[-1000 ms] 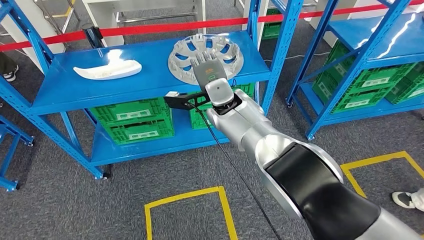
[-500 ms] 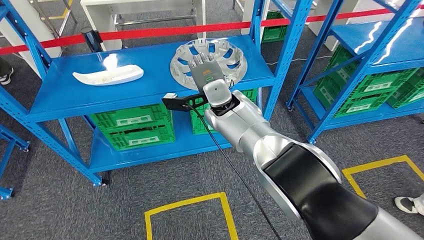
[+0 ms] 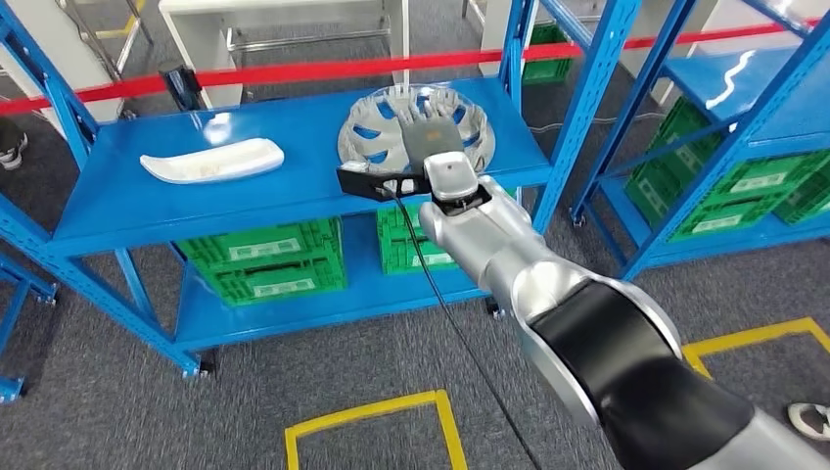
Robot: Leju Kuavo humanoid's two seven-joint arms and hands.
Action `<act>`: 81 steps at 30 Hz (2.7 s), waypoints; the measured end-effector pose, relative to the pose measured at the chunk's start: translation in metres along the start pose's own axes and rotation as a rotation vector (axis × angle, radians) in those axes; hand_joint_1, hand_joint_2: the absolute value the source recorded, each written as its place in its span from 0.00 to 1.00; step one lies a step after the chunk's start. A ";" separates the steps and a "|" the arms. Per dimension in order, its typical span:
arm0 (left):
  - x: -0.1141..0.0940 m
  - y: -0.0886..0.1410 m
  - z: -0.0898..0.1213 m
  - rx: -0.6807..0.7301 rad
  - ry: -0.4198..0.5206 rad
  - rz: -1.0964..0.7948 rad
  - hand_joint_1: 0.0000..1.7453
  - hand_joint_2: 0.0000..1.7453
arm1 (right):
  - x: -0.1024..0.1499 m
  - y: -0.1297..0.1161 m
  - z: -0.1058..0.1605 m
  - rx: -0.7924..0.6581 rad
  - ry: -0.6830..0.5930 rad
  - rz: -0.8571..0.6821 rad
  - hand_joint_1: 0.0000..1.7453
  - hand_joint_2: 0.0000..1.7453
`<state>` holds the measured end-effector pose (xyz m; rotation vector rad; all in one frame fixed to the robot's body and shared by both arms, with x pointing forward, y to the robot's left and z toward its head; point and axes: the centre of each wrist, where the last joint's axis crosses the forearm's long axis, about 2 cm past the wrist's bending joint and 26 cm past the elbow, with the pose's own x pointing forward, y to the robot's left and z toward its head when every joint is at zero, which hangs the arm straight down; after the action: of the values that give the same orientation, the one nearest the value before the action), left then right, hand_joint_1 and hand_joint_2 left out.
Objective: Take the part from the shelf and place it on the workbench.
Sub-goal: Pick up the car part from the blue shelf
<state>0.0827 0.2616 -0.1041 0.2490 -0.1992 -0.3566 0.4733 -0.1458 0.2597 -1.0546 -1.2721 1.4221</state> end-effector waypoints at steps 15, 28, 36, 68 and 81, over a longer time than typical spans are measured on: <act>-0.012 -0.001 0.000 0.013 0.008 0.018 0.00 0.00 | -0.001 0.010 0.002 0.014 0.045 -0.062 0.00 1.00; -0.014 -0.003 0.000 0.013 0.019 0.031 0.00 0.00 | -0.002 0.014 0.003 0.016 0.054 -0.080 0.00 1.00; -0.016 -0.003 0.001 0.015 0.025 0.035 0.00 0.00 | -0.003 0.017 0.004 0.016 0.060 -0.091 0.00 1.00; -0.013 -0.003 0.000 0.003 0.012 0.008 0.00 0.00 | -0.032 0.105 0.033 0.155 0.204 -0.281 0.00 1.00; -0.007 -0.001 0.000 0.006 0.011 0.000 0.00 0.00 | -0.045 0.115 0.037 0.169 0.235 -0.286 0.00 1.00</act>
<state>0.0756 0.2634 -0.1055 0.2568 -0.1898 -0.3542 0.4355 -0.2019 0.1493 -0.8591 -1.0651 1.1309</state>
